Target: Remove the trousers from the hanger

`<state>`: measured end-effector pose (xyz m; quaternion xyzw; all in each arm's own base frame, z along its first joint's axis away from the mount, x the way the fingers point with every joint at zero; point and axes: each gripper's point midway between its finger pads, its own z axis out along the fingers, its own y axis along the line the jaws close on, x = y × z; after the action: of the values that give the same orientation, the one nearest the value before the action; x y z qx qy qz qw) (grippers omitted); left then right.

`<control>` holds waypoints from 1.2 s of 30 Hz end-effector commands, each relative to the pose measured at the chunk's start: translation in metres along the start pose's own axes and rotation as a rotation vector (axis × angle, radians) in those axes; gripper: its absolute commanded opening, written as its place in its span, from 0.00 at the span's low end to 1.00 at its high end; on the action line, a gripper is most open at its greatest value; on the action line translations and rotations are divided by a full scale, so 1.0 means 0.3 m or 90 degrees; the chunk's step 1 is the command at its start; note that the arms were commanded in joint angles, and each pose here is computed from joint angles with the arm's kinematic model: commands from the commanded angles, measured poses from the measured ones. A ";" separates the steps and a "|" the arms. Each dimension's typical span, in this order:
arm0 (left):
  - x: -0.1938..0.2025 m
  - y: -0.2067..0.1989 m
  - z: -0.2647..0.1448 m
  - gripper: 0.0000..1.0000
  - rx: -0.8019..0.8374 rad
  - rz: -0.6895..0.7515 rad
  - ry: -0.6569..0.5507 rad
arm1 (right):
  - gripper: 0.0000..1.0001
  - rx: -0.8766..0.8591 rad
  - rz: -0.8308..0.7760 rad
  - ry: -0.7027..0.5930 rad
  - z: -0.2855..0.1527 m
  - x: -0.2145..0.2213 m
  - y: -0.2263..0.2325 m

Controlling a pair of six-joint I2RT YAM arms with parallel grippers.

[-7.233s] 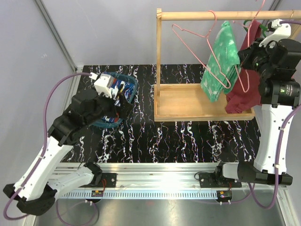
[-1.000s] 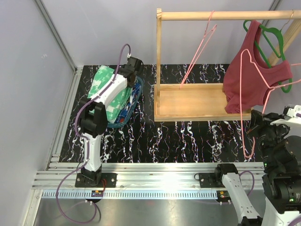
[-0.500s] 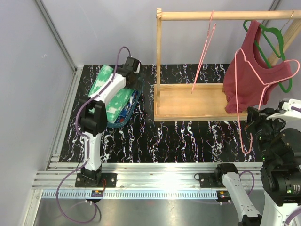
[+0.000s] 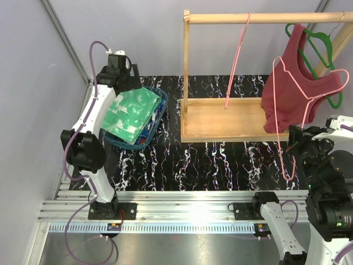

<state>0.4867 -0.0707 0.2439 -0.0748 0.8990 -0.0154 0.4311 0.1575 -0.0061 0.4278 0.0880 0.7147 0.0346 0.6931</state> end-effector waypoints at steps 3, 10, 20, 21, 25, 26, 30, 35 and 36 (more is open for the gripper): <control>0.250 0.107 0.241 0.93 -0.030 -0.071 0.163 | 0.00 -0.037 -0.001 -0.048 0.025 -0.077 0.042; 0.532 0.119 0.403 0.63 -0.022 -0.079 0.300 | 0.00 -0.062 0.005 -0.051 0.021 -0.092 0.068; 0.607 0.120 0.429 0.48 -0.043 -0.060 0.331 | 0.00 0.027 -0.038 0.004 0.100 -0.057 -0.011; 0.597 0.120 0.421 0.52 -0.043 -0.060 0.327 | 0.00 0.026 -0.042 -0.001 0.098 -0.075 -0.009; 0.467 0.120 0.332 0.78 -0.044 -0.072 0.266 | 0.00 0.012 -0.072 0.011 0.133 -0.108 0.009; 0.412 0.111 0.281 0.83 -0.031 -0.078 0.240 | 0.00 -0.004 -0.097 0.009 0.139 -0.121 0.021; 0.258 0.095 0.122 0.99 0.019 -0.116 0.155 | 0.00 -0.017 -0.125 0.005 0.212 -0.155 0.041; 0.131 0.060 -0.112 0.99 0.093 -0.126 0.063 | 0.00 -0.068 -0.138 -0.012 0.341 -0.225 0.112; 0.089 0.053 -0.199 0.99 0.111 -0.126 0.027 | 0.00 -0.074 -0.136 -0.026 0.352 -0.259 0.124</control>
<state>0.4467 -0.0488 0.1863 -0.1399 0.9238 -0.0819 0.3468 0.2489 -0.0022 0.4641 0.0067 0.7470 -0.0129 0.6647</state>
